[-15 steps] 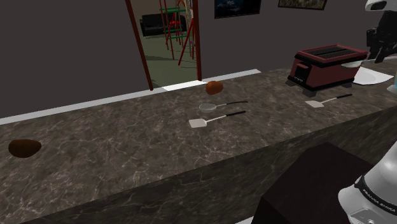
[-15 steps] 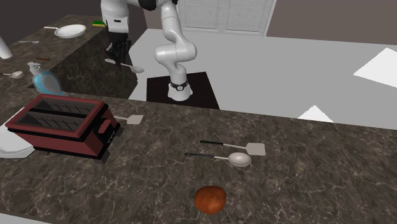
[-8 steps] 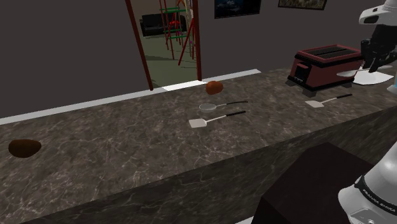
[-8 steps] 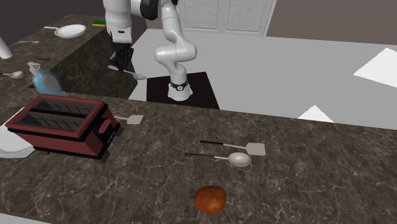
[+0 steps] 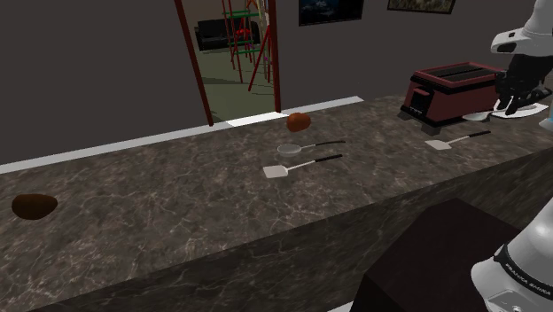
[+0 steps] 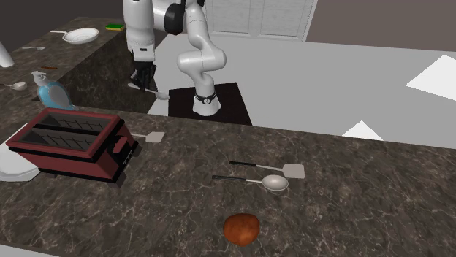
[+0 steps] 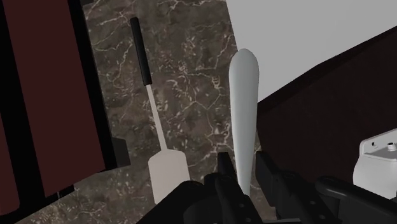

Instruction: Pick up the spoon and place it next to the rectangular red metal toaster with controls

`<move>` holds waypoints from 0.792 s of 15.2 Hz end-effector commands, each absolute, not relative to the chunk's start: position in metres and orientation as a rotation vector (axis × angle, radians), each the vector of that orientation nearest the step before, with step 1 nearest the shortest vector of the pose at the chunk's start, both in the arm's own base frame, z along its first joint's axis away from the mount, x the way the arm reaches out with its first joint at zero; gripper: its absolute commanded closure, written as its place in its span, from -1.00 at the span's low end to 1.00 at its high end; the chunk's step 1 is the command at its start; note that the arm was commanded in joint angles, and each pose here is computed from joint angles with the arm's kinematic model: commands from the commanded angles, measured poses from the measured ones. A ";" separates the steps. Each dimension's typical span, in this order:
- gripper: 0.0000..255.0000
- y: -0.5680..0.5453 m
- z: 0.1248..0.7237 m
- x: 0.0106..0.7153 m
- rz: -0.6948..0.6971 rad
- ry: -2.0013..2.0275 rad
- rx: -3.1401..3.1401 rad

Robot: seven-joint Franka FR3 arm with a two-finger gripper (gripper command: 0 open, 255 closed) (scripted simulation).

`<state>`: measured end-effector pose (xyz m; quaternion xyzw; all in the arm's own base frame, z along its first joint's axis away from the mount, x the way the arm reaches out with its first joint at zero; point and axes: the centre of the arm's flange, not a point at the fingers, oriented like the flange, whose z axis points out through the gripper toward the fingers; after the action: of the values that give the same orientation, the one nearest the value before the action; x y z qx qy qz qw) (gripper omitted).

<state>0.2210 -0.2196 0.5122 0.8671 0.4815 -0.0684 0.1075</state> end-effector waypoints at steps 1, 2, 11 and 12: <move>1.00 -0.219 0.501 0.221 -0.201 1.417 2.552; 1.00 -0.219 0.495 0.221 -0.201 1.417 2.552; 1.00 -0.219 0.448 0.221 -0.201 1.417 2.552; 1.00 -0.219 0.443 0.221 -0.201 1.417 2.552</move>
<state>0.2212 -0.2186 0.4480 0.8671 0.4815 -0.0685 0.1075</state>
